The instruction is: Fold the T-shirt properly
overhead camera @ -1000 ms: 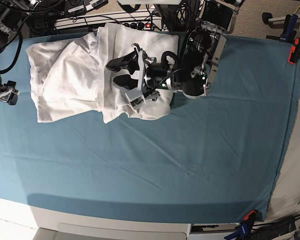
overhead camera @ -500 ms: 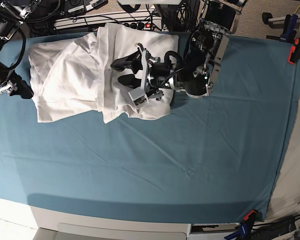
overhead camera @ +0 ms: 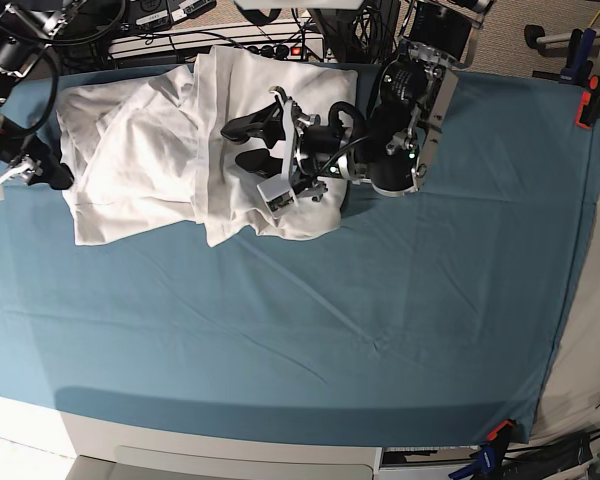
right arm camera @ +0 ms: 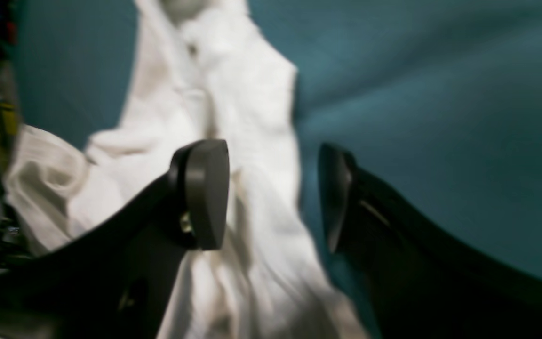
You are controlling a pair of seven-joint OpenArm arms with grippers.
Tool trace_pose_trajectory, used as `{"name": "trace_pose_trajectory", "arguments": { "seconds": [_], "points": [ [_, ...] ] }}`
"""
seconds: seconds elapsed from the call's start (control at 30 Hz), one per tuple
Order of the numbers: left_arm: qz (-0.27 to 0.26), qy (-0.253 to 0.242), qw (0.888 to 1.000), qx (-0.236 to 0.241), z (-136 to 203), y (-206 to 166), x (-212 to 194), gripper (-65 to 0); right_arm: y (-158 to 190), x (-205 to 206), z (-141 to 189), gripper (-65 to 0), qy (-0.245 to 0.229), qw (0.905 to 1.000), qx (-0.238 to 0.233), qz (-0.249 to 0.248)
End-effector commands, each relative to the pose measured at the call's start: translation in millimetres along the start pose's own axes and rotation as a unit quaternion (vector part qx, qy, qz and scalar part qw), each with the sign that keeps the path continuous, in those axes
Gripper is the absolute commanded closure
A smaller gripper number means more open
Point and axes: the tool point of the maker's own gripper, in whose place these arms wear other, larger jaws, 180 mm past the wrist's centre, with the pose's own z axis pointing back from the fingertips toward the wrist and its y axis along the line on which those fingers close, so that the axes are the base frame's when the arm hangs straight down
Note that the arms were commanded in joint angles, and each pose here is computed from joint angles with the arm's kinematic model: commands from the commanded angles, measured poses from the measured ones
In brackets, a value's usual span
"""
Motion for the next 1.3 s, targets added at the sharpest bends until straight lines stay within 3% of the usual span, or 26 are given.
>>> {"name": "trace_pose_trajectory", "arguments": {
  "seconds": [0.0,0.13,0.37,0.53,0.77,0.87,1.03,1.27],
  "points": [
    [-0.014,-0.032,0.999,-0.009,2,-5,20,-31.8,5,11,4,-30.7,-0.013,0.9998,0.006,0.011],
    [-0.014,-0.032,0.999,-0.009,1,-5,19,-31.8,17,-4,-14,-30.7,-0.009,0.9993,0.037,0.006],
    [-0.014,-0.032,0.999,-0.009,2,-4,19,-31.8,31,-31,-38,-30.7,0.058,0.9968,0.048,0.029],
    [-0.014,-0.032,0.999,-0.009,2,-4,19,-31.8,49,-31,-45,-30.2,0.054,0.9939,0.09,0.035],
    [-0.014,-0.032,0.999,-0.009,2,-4,20,-31.8,59,-24,-43,-3.8,0.033,0.9922,0.117,0.028],
    [-0.012,-0.031,0.999,-0.004,4,-2,19,-31.8,65,-18,-41,0.0,0.021,0.991,0.129,0.028],
    [-0.001,-0.042,0.998,0.039,27,20,22,-31.8,79,-10,-36,0.0,0.011,0.9885,0.139,0.059],
    [0.004,-0.061,0.989,0.137,99,62,15,-31.8,120,-41,-15,0.0,0.021,0.9754,0.161,0.15]
  ]
}}
